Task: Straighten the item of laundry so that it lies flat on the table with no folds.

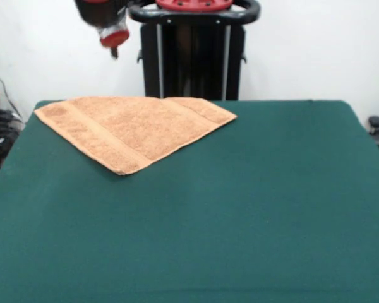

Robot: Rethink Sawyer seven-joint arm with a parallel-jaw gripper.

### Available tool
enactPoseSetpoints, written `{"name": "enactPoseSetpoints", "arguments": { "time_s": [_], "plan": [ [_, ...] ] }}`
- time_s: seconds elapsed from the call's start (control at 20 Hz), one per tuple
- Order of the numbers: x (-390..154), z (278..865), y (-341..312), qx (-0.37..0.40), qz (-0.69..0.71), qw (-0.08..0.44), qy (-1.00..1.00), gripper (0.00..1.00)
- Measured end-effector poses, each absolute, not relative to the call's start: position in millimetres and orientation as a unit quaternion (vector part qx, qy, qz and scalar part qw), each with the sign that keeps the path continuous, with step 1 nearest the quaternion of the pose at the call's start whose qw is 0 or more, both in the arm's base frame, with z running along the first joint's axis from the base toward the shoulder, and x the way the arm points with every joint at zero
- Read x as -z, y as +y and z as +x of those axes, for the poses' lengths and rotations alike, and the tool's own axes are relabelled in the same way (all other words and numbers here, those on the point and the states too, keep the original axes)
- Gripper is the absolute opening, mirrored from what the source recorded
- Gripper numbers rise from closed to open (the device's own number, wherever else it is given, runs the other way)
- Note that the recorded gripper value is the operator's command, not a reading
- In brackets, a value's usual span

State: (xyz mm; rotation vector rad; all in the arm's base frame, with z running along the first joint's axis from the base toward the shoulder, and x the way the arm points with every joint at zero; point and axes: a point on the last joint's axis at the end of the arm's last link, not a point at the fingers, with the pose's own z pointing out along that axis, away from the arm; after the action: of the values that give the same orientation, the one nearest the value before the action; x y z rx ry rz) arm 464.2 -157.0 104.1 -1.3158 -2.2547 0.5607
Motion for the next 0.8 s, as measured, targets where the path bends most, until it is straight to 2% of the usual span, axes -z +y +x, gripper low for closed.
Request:
{"name": "enactPoseSetpoints", "arguments": {
  "time_s": [0.05,0.2,0.4,0.55,0.8],
  "plan": [
    [-101,469,-158,-0.199,-0.48,0.219,-0.826,1.0],
    [-83,505,-161,-0.163,-0.481,0.131,-0.851,1.0],
    [-71,539,-154,-0.132,-0.477,0.064,-0.866,1.0],
    [-59,561,-141,-0.107,-0.482,0.04,-0.869,1.0],
    [-39,570,-117,-0.082,-0.496,0.055,-0.863,1.0]
  ]
}}
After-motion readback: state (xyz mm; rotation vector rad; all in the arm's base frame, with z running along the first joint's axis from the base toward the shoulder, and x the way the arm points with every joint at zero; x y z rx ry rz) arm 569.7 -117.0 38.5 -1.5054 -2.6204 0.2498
